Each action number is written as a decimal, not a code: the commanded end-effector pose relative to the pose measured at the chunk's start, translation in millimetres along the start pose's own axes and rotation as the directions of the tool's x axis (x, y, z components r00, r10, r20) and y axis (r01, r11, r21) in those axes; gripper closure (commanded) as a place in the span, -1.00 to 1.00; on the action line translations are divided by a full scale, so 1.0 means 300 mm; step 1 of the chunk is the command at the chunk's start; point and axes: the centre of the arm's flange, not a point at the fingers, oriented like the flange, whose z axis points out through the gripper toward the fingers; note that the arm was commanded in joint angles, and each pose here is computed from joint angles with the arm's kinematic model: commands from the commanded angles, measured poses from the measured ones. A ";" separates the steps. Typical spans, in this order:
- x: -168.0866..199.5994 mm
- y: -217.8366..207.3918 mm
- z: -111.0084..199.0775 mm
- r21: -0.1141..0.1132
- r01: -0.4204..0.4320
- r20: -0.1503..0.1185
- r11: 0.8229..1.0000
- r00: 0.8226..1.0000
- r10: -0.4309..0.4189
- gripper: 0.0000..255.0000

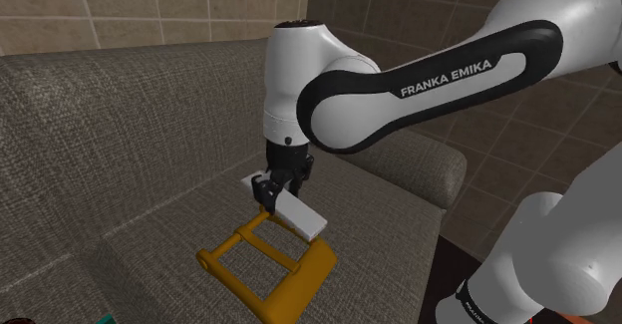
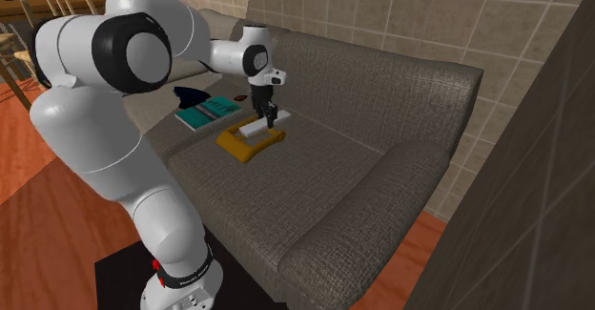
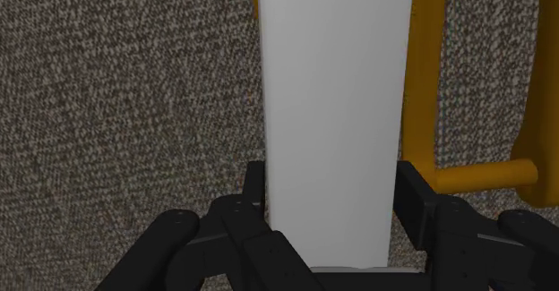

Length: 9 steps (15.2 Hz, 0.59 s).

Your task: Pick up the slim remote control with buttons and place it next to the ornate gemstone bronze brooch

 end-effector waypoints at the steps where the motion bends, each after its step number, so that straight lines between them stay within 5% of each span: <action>1: 0.024 -0.081 0.007 0.001 -0.002 0.000 1.000 1.000 0.002 1.00; 9: 0.103 -0.424 -0.003 0.001 -0.002 0.000 1.000 1.000 0.002 1.00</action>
